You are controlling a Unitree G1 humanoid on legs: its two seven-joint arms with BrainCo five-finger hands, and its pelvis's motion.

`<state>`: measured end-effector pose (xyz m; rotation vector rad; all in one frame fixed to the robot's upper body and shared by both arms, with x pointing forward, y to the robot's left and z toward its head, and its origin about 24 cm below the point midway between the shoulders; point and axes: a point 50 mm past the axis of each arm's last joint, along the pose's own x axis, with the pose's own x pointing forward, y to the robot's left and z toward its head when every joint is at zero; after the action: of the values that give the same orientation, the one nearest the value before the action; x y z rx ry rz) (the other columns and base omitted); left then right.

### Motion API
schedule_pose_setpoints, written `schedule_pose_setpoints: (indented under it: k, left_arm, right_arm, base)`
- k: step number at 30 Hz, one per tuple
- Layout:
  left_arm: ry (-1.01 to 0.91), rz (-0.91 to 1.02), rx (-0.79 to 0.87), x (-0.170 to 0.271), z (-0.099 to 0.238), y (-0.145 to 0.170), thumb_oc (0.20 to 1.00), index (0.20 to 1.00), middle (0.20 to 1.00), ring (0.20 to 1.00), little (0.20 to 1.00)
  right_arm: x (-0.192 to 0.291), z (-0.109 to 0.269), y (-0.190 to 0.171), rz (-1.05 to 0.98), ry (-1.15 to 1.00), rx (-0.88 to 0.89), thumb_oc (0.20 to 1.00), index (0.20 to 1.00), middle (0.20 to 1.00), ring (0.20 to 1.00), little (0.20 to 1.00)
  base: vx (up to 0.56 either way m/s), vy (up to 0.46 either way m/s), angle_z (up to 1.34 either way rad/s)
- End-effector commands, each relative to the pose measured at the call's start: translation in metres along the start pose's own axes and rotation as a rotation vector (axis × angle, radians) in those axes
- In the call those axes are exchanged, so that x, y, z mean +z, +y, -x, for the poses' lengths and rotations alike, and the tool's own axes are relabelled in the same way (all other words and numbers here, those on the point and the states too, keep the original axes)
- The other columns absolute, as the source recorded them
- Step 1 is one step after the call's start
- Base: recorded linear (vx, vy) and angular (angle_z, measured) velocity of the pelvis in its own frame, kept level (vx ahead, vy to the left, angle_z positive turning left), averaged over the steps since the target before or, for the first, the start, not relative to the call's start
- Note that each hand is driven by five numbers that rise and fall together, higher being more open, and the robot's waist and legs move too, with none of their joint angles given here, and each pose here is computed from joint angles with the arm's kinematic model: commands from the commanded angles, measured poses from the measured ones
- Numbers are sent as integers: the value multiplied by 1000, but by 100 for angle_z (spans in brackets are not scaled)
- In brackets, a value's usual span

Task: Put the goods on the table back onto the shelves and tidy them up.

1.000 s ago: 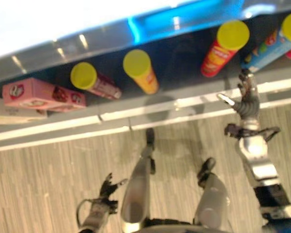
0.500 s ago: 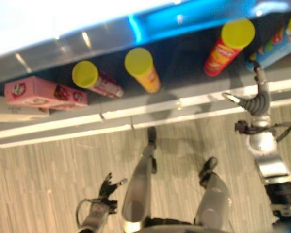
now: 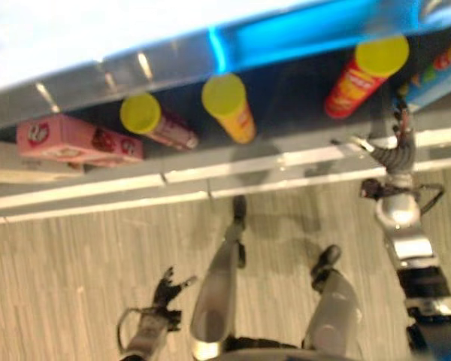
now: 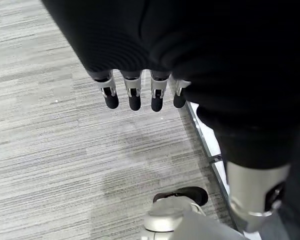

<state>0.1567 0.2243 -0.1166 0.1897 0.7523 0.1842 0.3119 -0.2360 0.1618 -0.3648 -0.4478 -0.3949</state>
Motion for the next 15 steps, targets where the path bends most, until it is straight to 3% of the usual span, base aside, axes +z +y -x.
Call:
schedule_pose_setpoints:
  k: [1, 9, 15]
  left_arm:
    - [27, -39, 36, -8, 2, 21, 1000, 1000, 1000, 1000, 1000]
    - [8, -61, 32, -6, 3, 24, 1000, 1000, 1000, 1000, 1000]
    - [18, -67, 39, -9, 5, 26, 1000, 1000, 1000, 1000, 1000]
  right_arm:
    - [19, -13, -15, -36, -102, -43, 1000, 1000, 1000, 1000, 1000]
    - [18, -27, -27, 149, -119, -69, 1000, 1000, 1000, 1000, 1000]
    - [17, -31, -35, 162, -109, -98, 1000, 1000, 1000, 1000, 1000]
  base:
    - [6, -7, 4]
    - [0, 0, 0]
    - [0, 0, 0]
